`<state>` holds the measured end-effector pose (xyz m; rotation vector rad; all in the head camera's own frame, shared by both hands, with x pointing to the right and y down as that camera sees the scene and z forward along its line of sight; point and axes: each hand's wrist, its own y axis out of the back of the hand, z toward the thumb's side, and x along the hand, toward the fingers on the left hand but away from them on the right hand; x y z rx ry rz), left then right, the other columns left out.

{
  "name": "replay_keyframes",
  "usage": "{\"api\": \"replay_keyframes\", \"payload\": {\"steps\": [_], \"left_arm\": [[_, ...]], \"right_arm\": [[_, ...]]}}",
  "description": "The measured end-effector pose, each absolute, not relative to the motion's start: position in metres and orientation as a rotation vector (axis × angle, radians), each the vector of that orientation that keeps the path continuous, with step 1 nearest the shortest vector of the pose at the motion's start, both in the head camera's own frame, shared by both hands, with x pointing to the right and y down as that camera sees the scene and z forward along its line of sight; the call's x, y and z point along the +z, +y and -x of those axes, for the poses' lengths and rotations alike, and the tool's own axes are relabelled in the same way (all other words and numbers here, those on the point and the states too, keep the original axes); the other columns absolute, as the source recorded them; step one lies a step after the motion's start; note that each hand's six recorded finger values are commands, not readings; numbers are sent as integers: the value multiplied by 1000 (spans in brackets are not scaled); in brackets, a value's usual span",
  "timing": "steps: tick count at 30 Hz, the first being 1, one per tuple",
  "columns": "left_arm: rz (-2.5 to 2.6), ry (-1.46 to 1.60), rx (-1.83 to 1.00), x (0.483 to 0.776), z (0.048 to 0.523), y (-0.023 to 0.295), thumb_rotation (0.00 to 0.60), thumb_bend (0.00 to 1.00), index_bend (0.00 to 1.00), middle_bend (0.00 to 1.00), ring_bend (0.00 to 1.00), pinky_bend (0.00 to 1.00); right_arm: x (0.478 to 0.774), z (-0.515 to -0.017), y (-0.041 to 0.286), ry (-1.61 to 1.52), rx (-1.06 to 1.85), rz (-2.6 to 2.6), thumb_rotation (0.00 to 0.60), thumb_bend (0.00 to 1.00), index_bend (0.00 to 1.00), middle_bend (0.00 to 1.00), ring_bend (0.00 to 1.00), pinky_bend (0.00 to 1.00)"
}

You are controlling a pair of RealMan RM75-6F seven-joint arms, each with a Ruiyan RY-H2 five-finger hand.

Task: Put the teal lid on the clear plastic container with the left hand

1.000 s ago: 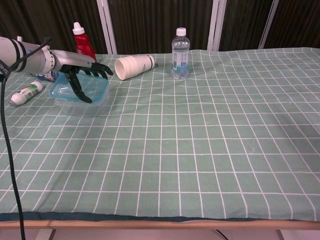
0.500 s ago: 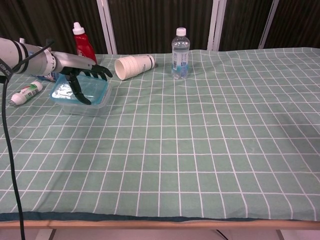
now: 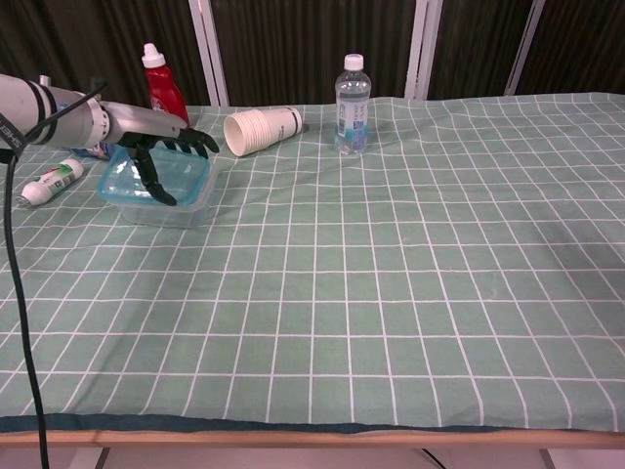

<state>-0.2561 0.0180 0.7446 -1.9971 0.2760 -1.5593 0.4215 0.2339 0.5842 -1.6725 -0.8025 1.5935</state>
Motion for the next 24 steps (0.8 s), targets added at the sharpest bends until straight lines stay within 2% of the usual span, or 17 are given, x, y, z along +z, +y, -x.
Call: {"api": "replay_keyframes", "payload": {"steps": [24], "left_arm": [[1985, 271, -1541, 740, 247, 19, 600, 269, 14, 637, 751, 710]], "right_arm": [[582, -422, 234, -809, 1587, 1674, 600, 62, 0, 0, 0, 0]]}}
